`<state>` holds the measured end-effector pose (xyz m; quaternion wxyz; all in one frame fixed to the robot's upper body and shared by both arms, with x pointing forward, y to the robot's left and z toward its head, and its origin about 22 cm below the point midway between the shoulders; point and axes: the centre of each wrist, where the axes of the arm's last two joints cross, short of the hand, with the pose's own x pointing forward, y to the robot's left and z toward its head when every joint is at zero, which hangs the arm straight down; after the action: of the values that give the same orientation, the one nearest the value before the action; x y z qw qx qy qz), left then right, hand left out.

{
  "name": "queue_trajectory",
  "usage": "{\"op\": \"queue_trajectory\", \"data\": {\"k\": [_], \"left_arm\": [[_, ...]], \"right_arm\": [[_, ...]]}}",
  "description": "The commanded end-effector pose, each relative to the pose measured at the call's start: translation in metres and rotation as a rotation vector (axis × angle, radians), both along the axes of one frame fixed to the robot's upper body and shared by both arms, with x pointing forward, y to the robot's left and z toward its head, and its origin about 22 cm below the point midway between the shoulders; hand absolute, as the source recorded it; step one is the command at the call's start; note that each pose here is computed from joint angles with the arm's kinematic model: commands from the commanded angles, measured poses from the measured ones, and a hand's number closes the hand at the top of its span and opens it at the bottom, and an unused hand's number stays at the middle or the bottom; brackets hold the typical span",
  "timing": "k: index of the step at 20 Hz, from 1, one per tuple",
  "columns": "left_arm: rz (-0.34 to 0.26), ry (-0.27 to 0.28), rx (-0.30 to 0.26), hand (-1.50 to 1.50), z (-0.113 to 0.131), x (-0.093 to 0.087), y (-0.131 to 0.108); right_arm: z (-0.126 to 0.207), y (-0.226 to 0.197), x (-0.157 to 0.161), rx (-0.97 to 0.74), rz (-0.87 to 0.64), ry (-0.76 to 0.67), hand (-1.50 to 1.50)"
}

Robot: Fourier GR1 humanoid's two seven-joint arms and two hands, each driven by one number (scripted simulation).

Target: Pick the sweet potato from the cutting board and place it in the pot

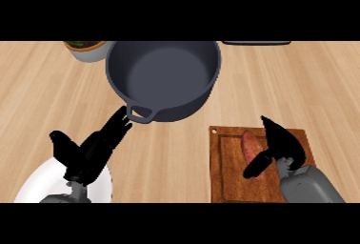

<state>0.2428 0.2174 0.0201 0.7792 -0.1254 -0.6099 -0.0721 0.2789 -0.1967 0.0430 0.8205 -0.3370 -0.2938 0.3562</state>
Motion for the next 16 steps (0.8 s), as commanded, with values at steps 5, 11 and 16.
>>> {"op": "queue_trajectory", "data": {"k": [5, 11, 16], "left_arm": [[0.001, -0.008, -0.006, 0.0, -0.013, -0.007, -0.007], [0.01, -0.003, -0.007, 0.0, 0.014, 0.003, 0.005], [0.001, 0.003, -0.008, 0.0, -0.018, -0.007, -0.013]], "right_arm": [[-0.016, 0.019, 0.001, 0.103, 0.053, 0.021, 1.5], [-0.009, 0.02, -0.008, 0.059, 0.084, -0.046, 1.5], [-0.008, 0.046, -0.013, 0.001, 0.173, -0.085, 1.5]]}}
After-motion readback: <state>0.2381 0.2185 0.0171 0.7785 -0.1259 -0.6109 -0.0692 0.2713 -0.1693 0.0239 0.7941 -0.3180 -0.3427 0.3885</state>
